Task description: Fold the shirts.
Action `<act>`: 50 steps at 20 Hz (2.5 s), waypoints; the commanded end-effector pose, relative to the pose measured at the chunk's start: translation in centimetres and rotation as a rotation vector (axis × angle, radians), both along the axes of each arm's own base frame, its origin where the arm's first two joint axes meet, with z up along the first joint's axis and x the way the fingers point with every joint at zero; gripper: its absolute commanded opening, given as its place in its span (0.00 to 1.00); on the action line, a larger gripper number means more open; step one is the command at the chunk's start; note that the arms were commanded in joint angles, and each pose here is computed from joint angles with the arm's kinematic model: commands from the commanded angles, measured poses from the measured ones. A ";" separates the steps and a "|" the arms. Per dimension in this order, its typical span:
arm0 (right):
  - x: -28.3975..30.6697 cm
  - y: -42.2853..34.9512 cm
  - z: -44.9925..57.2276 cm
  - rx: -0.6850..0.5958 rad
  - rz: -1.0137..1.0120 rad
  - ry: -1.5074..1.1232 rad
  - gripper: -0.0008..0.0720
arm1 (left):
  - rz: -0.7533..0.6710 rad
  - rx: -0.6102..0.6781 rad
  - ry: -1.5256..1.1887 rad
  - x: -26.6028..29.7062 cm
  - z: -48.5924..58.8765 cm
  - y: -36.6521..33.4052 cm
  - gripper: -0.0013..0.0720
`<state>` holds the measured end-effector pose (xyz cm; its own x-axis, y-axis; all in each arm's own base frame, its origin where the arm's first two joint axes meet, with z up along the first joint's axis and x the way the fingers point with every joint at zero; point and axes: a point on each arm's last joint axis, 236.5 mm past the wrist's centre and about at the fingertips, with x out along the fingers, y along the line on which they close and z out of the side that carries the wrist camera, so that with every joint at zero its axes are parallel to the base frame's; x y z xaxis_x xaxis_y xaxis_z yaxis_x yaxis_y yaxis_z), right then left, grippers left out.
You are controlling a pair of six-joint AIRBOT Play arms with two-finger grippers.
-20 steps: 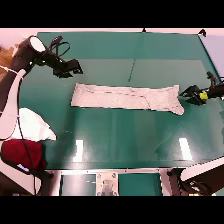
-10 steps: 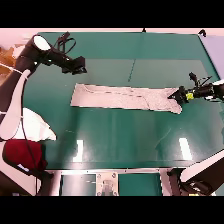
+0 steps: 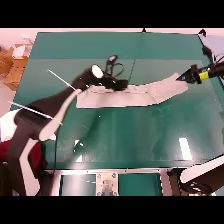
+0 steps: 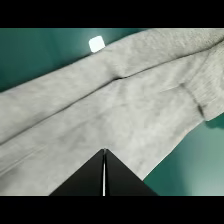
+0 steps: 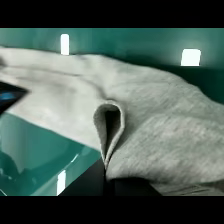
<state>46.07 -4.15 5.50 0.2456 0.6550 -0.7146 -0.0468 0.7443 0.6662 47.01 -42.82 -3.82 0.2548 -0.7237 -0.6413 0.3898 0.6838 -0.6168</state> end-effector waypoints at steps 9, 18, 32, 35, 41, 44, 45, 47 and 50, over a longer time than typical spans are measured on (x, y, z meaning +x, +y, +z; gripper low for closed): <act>-2.6 8.6 10.0 -0.049 0.119 -0.131 0.03 | 0.054 -0.138 0.107 -1.7 -4.9 -6.6 0.05; -2.8 12.5 11.8 0.067 0.142 -0.123 0.03 | -0.108 -0.149 0.093 0.6 6.8 6.2 0.05; -1.8 50.8 -4.7 0.156 0.192 -0.298 0.52 | 0.234 0.086 -0.045 3.2 17.6 37.6 0.05; -1.3 48.2 -3.7 0.082 0.282 -0.321 0.52 | 0.216 0.119 -0.062 3.1 17.2 38.0 0.05; 2.1 25.3 0.4 -0.073 0.090 -0.118 0.52 | 0.179 0.142 -0.088 3.0 17.1 38.0 0.05; 0.8 16.5 -4.1 -0.116 -0.061 0.030 0.69 | 0.173 0.142 -0.081 2.8 17.0 37.9 0.05; -0.3 14.8 -6.7 -0.111 -0.100 0.104 0.69 | 0.171 0.141 -0.078 2.7 17.0 37.9 0.05; -2.3 14.2 -10.9 -0.060 -0.149 0.203 0.69 | 0.168 0.141 -0.075 2.6 17.0 37.9 0.05; -3.4 17.5 -14.3 0.063 -0.131 0.247 0.68 | 0.168 0.141 -0.075 2.6 17.0 37.8 0.05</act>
